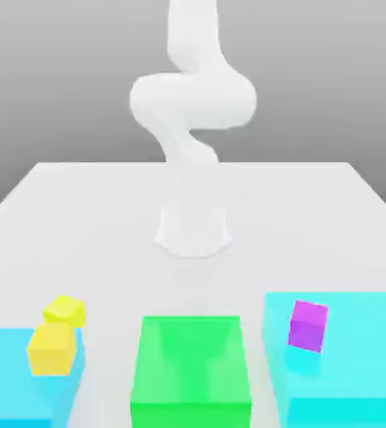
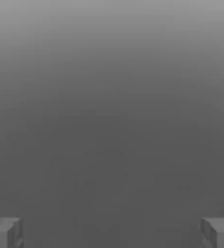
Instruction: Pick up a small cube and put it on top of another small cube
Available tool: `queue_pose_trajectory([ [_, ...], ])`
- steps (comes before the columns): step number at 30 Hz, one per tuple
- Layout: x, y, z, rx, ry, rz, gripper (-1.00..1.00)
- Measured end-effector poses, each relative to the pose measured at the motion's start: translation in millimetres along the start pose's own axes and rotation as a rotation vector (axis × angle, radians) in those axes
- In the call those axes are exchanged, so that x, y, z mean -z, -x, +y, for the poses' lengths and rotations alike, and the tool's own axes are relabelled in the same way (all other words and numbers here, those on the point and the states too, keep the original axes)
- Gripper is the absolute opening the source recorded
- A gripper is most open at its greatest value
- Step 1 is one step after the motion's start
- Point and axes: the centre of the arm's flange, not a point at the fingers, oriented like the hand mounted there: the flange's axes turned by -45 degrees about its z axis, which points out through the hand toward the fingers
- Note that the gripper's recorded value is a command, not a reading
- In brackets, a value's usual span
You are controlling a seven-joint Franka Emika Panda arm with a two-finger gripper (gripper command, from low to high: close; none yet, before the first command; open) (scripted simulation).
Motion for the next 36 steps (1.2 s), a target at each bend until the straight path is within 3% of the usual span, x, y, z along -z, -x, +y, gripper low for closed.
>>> queue_pose_trajectory([
  [10,-215.2,131.3,129.2,-0.135,0.118,-0.367,0.0],
  [19,-297.1,334.7,201.7,-0.304,0.125,-0.674,0.0],
  [26,-341.7,398.2,205.0,-0.324,0.121,-0.714,0.0],
  [27,-347.7,404.4,204.5,-0.324,0.121,-0.715,-1.0],
  [36,-339.2,395.9,204.8,-0.324,0.12,-0.715,-1.0],
])
